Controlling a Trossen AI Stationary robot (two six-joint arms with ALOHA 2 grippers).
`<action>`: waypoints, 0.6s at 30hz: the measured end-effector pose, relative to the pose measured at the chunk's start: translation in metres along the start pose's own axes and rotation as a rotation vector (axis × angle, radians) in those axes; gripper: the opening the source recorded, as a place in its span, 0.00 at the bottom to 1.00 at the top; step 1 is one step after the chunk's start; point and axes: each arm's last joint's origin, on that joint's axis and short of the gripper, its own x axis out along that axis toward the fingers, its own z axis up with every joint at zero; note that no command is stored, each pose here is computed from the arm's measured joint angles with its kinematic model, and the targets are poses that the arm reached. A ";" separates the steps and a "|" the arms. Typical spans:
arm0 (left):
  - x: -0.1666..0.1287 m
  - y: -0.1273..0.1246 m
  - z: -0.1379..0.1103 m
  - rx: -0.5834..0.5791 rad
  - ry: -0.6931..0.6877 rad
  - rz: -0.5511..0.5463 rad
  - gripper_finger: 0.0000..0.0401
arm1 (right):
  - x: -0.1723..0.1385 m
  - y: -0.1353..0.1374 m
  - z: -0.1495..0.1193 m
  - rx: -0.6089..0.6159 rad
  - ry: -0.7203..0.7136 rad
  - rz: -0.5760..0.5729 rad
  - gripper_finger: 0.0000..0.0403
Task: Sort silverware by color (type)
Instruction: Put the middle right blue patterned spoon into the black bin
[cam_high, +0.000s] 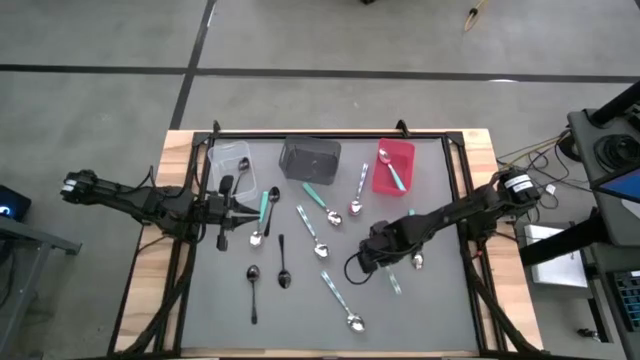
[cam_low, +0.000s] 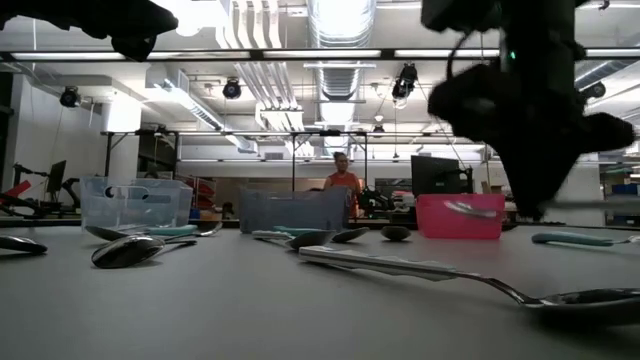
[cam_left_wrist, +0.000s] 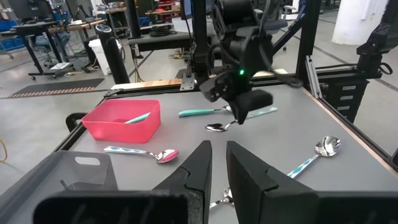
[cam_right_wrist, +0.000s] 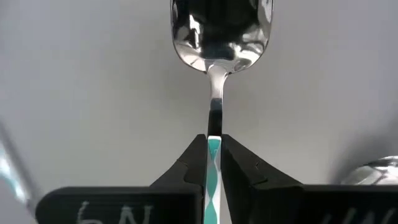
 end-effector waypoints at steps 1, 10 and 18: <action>0.000 0.000 0.000 0.000 0.000 0.000 0.08 | -0.006 0.004 0.001 -0.034 -0.006 0.009 0.05; 0.000 0.000 0.003 0.007 -0.034 0.002 0.08 | -0.072 0.036 0.035 -0.198 -0.190 0.089 0.05; -0.001 0.001 0.005 0.013 -0.053 0.004 0.08 | -0.105 0.051 0.097 -0.334 -0.289 0.102 0.05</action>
